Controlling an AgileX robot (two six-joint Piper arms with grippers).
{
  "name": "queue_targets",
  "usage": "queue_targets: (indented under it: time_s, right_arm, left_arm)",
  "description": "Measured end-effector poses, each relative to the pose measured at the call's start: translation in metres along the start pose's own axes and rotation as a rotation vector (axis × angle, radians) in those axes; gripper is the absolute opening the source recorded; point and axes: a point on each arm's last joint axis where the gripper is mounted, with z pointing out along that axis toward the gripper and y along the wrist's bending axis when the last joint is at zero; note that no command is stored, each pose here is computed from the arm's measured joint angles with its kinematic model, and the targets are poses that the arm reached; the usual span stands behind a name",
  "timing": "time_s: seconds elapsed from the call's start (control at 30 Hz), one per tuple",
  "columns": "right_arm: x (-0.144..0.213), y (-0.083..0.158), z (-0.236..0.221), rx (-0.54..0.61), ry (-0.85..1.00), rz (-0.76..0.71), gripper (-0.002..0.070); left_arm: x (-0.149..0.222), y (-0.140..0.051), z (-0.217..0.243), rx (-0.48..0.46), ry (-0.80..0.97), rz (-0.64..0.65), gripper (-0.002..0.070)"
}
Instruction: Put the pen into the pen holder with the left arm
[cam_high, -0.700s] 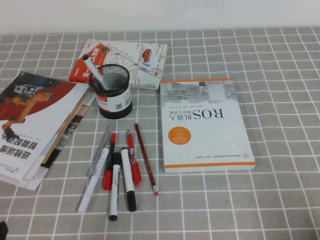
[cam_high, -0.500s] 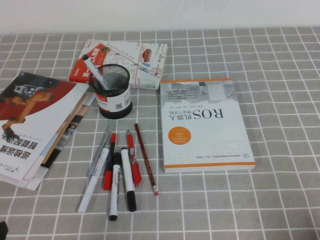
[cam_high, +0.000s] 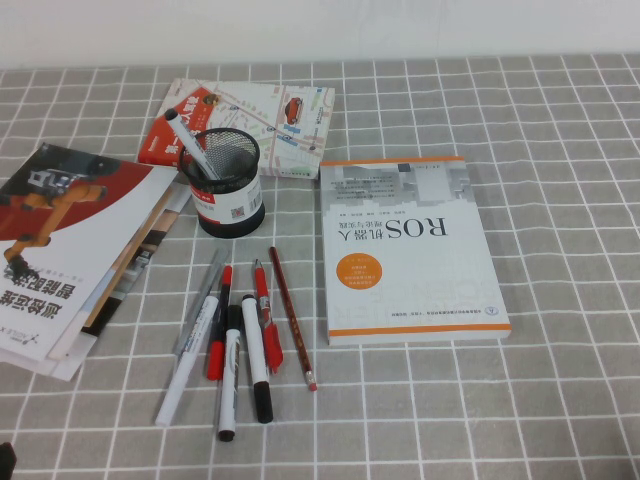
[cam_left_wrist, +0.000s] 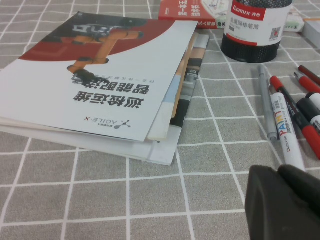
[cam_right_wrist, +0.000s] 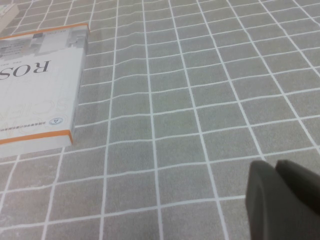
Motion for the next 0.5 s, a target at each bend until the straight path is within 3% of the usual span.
queue_targets:
  time_s: [0.37, 0.5]
  right_arm:
    - [0.000, 0.000, 0.000, 0.000, 0.000, 0.000, -0.0015]
    - [0.000, 0.000, 0.000, 0.000, 0.000, 0.000, -0.0015]
  left_arm:
    - [-0.007, 0.000, 0.000, 0.001, -0.077, -0.002, -0.0002]
    - [-0.011, -0.001, -0.001, 0.019, -0.119, -0.082, -0.0002]
